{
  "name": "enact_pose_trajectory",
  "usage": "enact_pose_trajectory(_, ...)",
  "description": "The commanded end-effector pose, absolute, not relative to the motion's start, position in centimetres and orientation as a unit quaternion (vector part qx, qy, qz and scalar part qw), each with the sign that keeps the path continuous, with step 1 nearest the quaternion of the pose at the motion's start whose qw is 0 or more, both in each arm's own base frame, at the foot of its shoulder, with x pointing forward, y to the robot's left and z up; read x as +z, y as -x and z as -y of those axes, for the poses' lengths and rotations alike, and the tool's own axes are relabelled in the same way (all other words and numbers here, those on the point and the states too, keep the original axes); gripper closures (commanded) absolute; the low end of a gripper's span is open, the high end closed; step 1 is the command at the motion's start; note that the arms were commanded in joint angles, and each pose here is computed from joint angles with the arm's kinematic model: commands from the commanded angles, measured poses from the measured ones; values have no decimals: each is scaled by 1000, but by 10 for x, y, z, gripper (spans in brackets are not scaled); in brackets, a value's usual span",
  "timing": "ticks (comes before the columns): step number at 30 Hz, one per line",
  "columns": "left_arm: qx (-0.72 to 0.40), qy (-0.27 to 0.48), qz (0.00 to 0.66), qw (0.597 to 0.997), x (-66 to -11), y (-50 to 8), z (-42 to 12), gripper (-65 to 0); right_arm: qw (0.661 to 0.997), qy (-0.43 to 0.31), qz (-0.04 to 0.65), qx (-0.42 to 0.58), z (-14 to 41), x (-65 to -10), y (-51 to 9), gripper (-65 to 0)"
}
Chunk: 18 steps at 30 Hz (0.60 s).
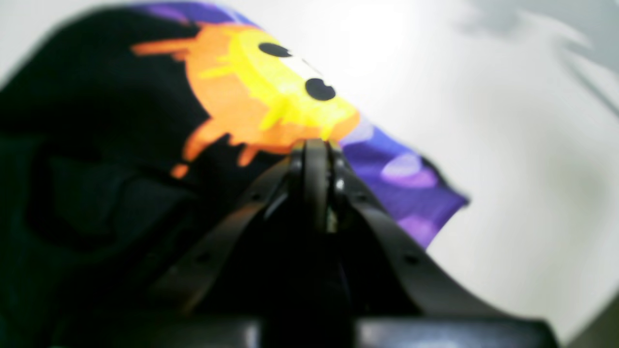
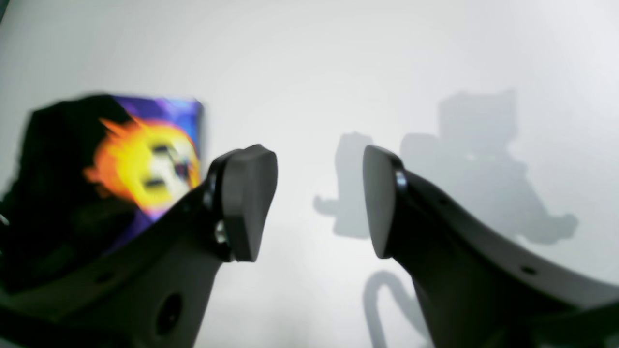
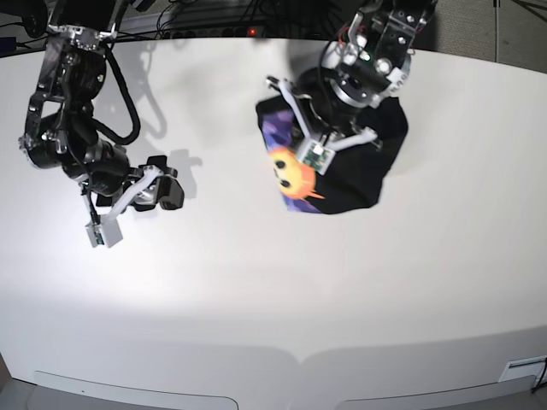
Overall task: Fold the T-shirt properly
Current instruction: 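Release the right gripper and adjust the bundle with the left gripper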
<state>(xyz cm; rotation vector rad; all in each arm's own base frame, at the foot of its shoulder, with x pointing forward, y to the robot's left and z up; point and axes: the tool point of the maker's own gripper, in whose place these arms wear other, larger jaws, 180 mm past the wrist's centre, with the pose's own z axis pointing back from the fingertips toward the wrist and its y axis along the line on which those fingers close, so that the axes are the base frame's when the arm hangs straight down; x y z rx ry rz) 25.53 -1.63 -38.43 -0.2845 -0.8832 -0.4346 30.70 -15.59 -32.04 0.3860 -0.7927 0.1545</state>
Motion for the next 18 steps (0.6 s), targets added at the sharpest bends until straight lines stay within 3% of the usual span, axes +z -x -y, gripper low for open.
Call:
enact_pose_trajectory(1,-200,130,445,863,-371,-265,11,0,890,-186,408,79,157,-306,-315,-325)
enact_pose_trajectory(18,-120,24,443,888,-366,-275,-124,0,889,-189,409,78,156,-306,-315,-325)
